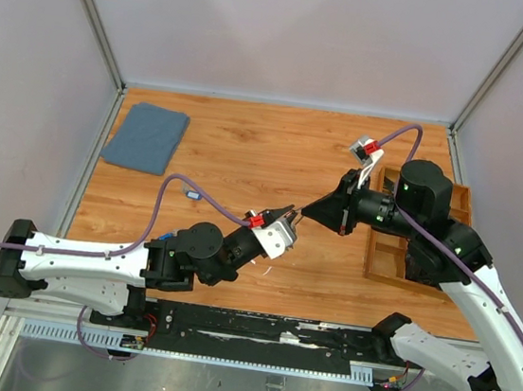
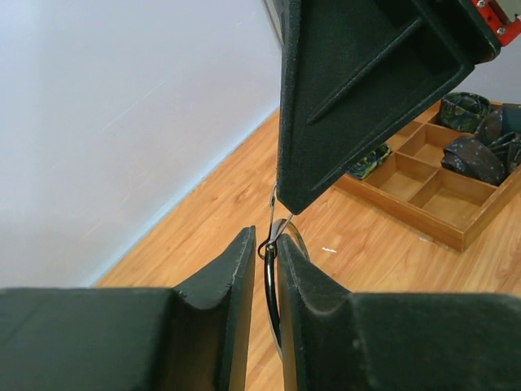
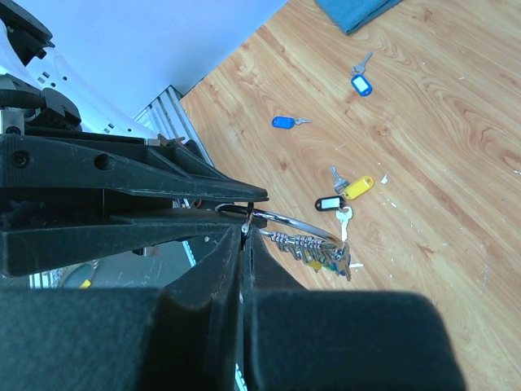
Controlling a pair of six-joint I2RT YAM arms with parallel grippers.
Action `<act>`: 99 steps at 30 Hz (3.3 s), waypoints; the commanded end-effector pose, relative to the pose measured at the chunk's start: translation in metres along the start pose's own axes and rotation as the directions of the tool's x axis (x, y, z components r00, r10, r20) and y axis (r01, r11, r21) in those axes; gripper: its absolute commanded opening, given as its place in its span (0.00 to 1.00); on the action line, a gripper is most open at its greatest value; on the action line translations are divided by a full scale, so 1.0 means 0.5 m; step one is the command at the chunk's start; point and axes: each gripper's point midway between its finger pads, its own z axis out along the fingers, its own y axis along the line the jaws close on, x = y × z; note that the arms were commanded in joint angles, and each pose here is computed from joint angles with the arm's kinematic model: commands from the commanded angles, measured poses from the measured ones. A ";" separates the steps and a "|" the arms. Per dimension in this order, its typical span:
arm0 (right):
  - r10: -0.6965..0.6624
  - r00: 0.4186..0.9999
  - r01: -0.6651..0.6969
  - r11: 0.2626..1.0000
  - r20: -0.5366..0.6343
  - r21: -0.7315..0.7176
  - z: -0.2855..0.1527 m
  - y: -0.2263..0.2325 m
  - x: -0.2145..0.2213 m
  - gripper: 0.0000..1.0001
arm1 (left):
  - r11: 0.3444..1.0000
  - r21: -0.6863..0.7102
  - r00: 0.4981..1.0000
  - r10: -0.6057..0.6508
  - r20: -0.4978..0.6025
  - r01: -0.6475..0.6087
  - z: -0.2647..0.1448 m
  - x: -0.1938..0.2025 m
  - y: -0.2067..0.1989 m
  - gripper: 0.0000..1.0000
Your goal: Put the keys on the keyring
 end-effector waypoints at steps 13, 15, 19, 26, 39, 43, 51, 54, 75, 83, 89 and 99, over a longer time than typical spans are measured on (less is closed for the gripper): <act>0.019 0.999 -0.018 1.000 0.040 -0.014 0.000 0.002 -0.009 0.01 | 0.997 0.005 0.993 -0.076 0.091 0.076 -0.003 -0.050 0.012 0.31; 0.017 0.999 -0.017 1.000 0.043 -0.014 -0.002 0.003 -0.010 0.01 | 0.997 0.007 0.993 -0.074 0.090 0.074 -0.002 -0.049 0.009 0.30; 0.015 0.999 -0.015 1.000 0.048 -0.014 -0.004 0.005 -0.013 0.00 | 0.997 0.014 0.994 -0.073 0.084 0.072 -0.001 -0.045 0.004 0.30; 0.008 0.998 -0.007 1.000 0.064 -0.016 -0.009 0.009 -0.019 0.01 | 0.996 0.042 0.993 -0.088 0.083 0.085 -0.003 -0.042 -0.007 0.40; 0.007 0.998 -0.004 0.999 0.068 -0.040 -0.011 0.019 -0.021 0.01 | 0.996 0.048 0.993 -0.081 0.087 0.077 0.003 -0.043 -0.013 0.33; 0.008 0.998 -0.005 0.999 0.069 -0.048 -0.012 0.022 -0.021 0.01 | 0.996 0.047 0.993 -0.075 0.086 0.072 0.004 -0.042 -0.014 0.32; 0.005 0.997 -0.001 0.998 0.072 -0.059 -0.013 0.027 -0.023 0.01 | 0.997 0.042 0.994 -0.068 0.082 0.065 0.006 -0.039 -0.014 0.25; 0.005 0.997 -0.001 0.998 0.074 -0.057 -0.015 0.026 -0.023 0.01 | 0.997 0.039 0.995 -0.066 0.080 0.063 0.007 -0.038 -0.013 0.22; -0.047 0.997 0.047 0.999 0.068 0.000 -0.028 0.013 -0.022 0.01 | 1.000 0.019 0.998 -0.025 0.064 0.024 0.006 -0.031 -0.004 0.14; -0.046 0.996 0.046 0.999 0.072 -0.006 -0.032 0.017 -0.023 0.00 | 1.000 0.006 0.998 -0.028 0.064 0.028 0.003 -0.030 0.003 0.23; -0.046 0.996 0.047 0.999 0.078 -0.011 -0.035 0.021 -0.025 0.01 | 1.000 0.007 0.997 -0.030 0.066 0.030 0.004 -0.032 0.002 0.23; -0.035 0.997 0.036 0.999 0.068 -0.010 -0.030 0.016 -0.015 0.01 | 0.999 0.019 0.997 -0.029 0.070 0.027 0.005 -0.038 -0.001 0.01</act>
